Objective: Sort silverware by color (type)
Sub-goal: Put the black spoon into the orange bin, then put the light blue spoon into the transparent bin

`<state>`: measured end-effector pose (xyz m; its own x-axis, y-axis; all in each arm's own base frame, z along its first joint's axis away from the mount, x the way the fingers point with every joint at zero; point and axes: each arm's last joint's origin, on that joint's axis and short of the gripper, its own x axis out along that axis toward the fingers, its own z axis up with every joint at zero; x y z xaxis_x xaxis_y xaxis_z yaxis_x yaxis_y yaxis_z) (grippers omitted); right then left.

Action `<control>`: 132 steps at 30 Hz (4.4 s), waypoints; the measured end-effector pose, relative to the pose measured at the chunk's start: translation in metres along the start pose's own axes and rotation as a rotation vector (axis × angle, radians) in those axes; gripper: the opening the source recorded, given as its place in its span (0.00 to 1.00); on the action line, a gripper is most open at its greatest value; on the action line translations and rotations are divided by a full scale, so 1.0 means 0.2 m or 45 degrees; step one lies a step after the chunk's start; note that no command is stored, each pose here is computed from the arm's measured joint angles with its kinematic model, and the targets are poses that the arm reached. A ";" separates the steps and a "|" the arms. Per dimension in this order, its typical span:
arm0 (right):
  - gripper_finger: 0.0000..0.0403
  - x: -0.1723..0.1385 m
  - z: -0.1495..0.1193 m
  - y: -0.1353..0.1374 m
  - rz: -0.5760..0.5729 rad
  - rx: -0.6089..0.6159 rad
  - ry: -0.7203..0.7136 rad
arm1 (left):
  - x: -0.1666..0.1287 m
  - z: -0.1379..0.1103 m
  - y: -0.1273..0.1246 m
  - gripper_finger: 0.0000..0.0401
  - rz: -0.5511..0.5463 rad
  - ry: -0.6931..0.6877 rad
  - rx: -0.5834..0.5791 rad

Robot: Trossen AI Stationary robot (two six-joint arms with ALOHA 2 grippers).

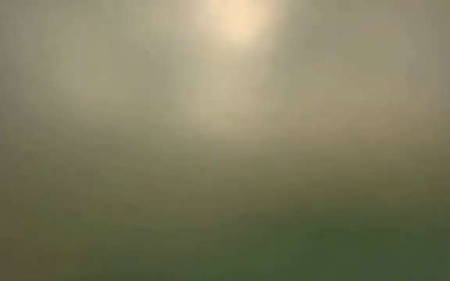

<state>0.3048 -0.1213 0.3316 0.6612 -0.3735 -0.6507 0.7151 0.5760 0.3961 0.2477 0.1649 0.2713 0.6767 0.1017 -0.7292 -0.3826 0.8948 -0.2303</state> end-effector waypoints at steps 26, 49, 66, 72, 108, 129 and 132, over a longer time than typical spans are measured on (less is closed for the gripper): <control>0.03 -0.05 -0.67 0.14 -0.680 -0.307 0.842 | 0.01 -0.04 0.01 0.22 0.000 0.080 0.071; 0.33 0.35 -0.41 0.06 -0.332 -0.172 0.579 | 0.01 -0.06 0.01 0.22 0.022 0.129 0.043; 0.33 0.91 -0.13 -0.19 -0.301 -0.262 0.617 | -0.08 0.07 -0.01 0.22 0.069 0.015 0.032; 0.32 0.98 -0.08 -0.21 -0.302 -0.309 0.620 | -0.09 0.09 0.00 0.22 0.136 -0.003 0.036; 0.19 1.06 -0.08 -0.39 -0.239 -0.255 0.770 | -0.14 0.09 0.13 0.22 0.247 -0.033 -0.037; 0.03 0.99 -0.02 -0.34 -0.208 -0.244 0.793 | -0.14 0.06 0.12 0.22 0.243 0.030 0.006; 0.02 0.92 0.07 -0.27 -0.144 -0.251 0.732 | -0.14 0.05 0.12 0.22 0.239 0.072 0.024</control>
<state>0.3901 -0.2304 0.1996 0.3167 -0.0201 -0.9483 0.6817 0.7000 0.2128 0.2259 0.1886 0.2919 0.5577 0.2436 -0.7934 -0.4870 0.8702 -0.0751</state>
